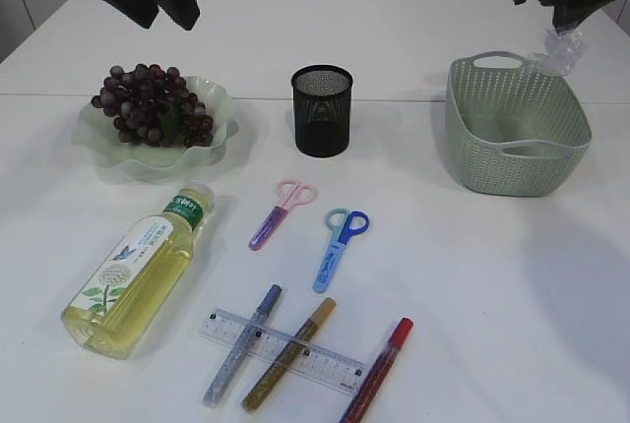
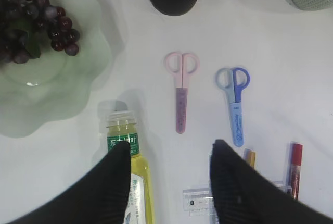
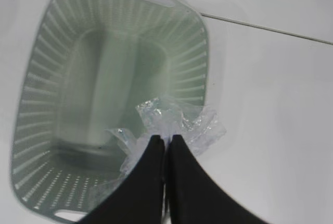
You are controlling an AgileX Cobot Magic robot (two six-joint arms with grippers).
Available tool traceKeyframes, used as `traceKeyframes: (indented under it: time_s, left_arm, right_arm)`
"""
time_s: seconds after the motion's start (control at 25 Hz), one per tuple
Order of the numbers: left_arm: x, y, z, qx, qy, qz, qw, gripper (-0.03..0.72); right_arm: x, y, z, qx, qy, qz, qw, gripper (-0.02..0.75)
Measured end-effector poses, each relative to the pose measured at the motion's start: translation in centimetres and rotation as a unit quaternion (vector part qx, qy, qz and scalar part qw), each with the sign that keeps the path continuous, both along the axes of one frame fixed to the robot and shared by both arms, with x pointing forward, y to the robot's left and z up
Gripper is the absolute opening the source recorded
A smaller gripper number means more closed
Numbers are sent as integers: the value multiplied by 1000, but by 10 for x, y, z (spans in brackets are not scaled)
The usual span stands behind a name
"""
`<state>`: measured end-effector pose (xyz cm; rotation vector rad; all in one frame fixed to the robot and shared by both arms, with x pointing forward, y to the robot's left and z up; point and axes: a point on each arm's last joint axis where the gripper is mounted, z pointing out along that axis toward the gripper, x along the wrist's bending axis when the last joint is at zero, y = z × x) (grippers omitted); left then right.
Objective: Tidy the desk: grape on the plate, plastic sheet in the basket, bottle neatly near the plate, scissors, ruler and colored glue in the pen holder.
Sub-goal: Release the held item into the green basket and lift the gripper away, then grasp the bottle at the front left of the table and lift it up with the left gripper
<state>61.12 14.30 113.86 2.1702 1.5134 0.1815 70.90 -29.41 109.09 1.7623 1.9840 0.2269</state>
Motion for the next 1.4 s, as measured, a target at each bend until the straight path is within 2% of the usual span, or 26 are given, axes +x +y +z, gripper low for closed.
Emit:
traceKeyframes:
  time_s: [0.52,0.64,0.76,0.88,0.96,1.12,1.4]
  left_arm:
    - [0,-1,0,-5,2,-1,1000,361]
    - [0,-1,0,-5,2,-1,1000,361]
    - [0,-1,0,-5,2,-1,1000,361]
    - [0,-1,0,-5,2,-1,1000,361]
    - [0,-1,0,-5,2,-1,1000,361]
    - [0,-1,0,-5,2,-1,1000,361]
    - [0,-1,0,-4,1,-1,1000,367]
  right_arm:
    - [0,10,-1,58,3,8,998,26]
    - [0,11,-2,65,3,9,998,96]
    - [0,12,-2,68,3,9,998,238]
    - [0,12,-2,70,2,2,998,416]
    - [0,11,-2,71,2,-1,997,472]
    - [0,11,-2,71,1,-4,997,501]
    - [-1,11,-2,75,2,-12,997,503]
